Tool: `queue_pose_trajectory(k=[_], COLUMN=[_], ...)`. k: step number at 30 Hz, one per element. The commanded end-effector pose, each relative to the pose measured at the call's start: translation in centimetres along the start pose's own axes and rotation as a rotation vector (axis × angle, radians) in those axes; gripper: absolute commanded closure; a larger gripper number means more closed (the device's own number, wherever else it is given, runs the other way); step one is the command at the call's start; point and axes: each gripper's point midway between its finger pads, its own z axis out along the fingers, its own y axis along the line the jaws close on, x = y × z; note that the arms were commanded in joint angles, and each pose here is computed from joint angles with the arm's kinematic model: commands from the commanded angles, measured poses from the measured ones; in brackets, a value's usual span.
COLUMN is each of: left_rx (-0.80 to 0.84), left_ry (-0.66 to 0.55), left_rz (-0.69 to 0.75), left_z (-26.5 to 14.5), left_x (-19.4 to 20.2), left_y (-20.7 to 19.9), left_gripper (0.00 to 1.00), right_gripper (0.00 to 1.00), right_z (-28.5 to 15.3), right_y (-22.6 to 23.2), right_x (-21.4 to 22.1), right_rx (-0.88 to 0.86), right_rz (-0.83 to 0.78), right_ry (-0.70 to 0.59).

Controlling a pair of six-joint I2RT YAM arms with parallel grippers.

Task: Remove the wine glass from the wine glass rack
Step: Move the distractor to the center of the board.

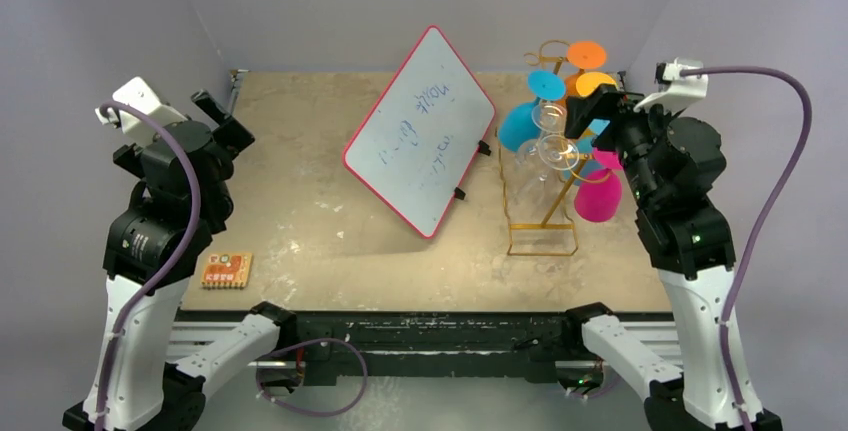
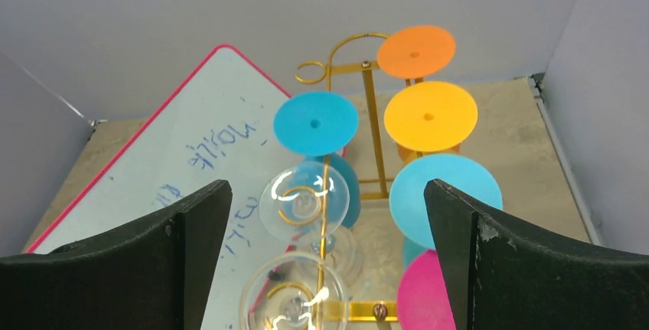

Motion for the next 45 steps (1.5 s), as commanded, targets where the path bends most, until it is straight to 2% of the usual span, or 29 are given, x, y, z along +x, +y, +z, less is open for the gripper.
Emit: queue_pose_trajectory(k=[1, 6, 11, 15, 18, 22, 27, 30, 35, 38, 42, 45], left_rx=[0.049, 0.149, 0.377, 0.591, 0.721, 0.897, 1.007, 1.086, 1.159, 1.149, 1.138, 1.140], left_ry=[0.006, 0.068, 0.155, 0.304, 0.424, 0.536, 0.679, 0.744, 0.810, 0.818, 0.808, 0.824], left_rz=[-0.025, -0.025, -0.062, -0.054, -0.033, -0.035, 0.113, 0.204, 0.295, 0.326, 0.287, 0.265], left_z=[0.0, -0.6, -2.2, -3.9, -5.2, -7.1, -10.6, -14.1, -18.0, -18.5, -18.5, -18.6], left_x=[0.4, 2.3, 4.4, 7.6, 10.1, 12.5, 17.9, 21.4, 26.7, 29.1, 31.0, 32.3], left_y=[-0.7, -1.5, -4.8, -8.7, -11.0, -14.1, -17.7, -20.0, -22.5, -23.6, -25.3, -26.3], left_gripper=[0.02, 0.01, 0.01, 0.02, 0.05, 0.07, 0.08, 0.08, 0.10, 0.11, 0.10, 0.10], right_gripper=[0.00, 0.00, 0.00, 0.00, 0.00, 0.00, 0.00, 0.00, 0.00, 0.00, 0.00, 0.00], right_z=[-2.3, -5.6, -9.9, -13.6, -15.7, -17.1, -17.3, -17.8, -19.6, -20.3, -20.1, -20.2], right_y=[0.8, 1.0, 0.6, -0.5, -2.4, -4.1, -2.7, -2.0, -0.4, 1.2, 1.3, 0.5], right_x=[0.8, 1.2, 0.1, 0.4, 2.3, 5.1, 6.3, 8.0, 11.2, 14.5, 19.0, 20.6], right_rx=[-0.062, -0.099, -0.125, -0.104, -0.004, 0.078, -0.030, -0.090, -0.206, -0.277, -0.252, -0.202], right_rz=[0.034, 0.091, 0.150, 0.234, 0.350, 0.410, 0.353, 0.338, 0.361, 0.405, 0.411, 0.407], right_ry=[0.023, 0.018, -0.048, -0.052, 0.005, 0.063, 0.082, 0.121, 0.219, 0.364, 0.553, 0.596])
